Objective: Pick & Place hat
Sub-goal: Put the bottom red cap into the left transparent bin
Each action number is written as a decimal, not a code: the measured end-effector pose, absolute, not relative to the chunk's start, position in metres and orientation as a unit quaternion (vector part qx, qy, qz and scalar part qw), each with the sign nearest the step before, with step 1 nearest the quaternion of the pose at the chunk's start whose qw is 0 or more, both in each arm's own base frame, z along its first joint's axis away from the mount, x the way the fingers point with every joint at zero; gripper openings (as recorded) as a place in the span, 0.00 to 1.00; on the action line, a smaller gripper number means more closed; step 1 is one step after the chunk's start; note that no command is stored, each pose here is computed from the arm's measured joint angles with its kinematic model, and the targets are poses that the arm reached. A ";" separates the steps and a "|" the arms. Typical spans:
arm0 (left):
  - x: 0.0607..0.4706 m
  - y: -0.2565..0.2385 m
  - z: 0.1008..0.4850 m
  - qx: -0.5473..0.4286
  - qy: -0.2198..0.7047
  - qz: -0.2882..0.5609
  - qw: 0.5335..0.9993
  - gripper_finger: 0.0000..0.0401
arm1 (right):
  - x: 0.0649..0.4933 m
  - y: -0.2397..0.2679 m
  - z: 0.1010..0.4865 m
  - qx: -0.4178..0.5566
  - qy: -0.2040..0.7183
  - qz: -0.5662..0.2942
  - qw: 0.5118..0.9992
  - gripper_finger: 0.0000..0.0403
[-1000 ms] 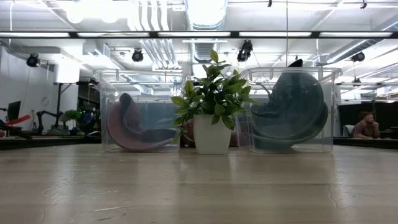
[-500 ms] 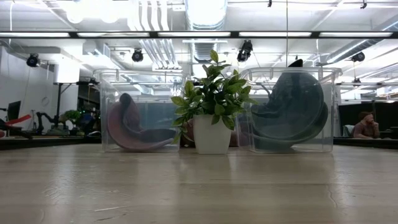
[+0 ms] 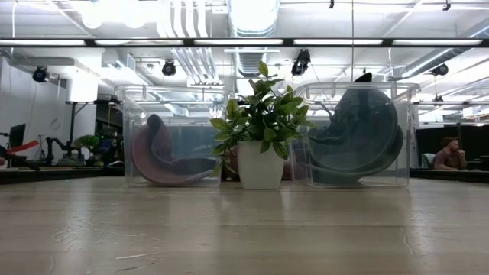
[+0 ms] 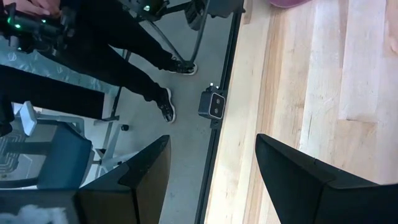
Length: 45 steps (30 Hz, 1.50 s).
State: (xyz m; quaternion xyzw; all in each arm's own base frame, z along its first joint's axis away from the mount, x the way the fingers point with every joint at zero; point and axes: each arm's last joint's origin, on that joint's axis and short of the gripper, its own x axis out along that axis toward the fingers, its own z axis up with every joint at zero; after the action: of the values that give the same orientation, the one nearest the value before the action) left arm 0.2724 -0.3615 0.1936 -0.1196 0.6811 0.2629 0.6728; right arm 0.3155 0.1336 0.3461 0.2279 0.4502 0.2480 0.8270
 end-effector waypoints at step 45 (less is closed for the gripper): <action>0.271 -0.343 0.203 -0.161 0.674 0.313 0.649 0.42 | 0.316 0.134 0.346 0.228 0.450 0.248 0.827 0.57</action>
State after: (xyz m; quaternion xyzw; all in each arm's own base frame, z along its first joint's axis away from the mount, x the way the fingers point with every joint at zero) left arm 0.2707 -0.3426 0.2030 -0.1608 0.6744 0.3133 0.6490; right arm 0.3155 0.1336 0.3462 0.2279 0.4502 0.2481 0.8269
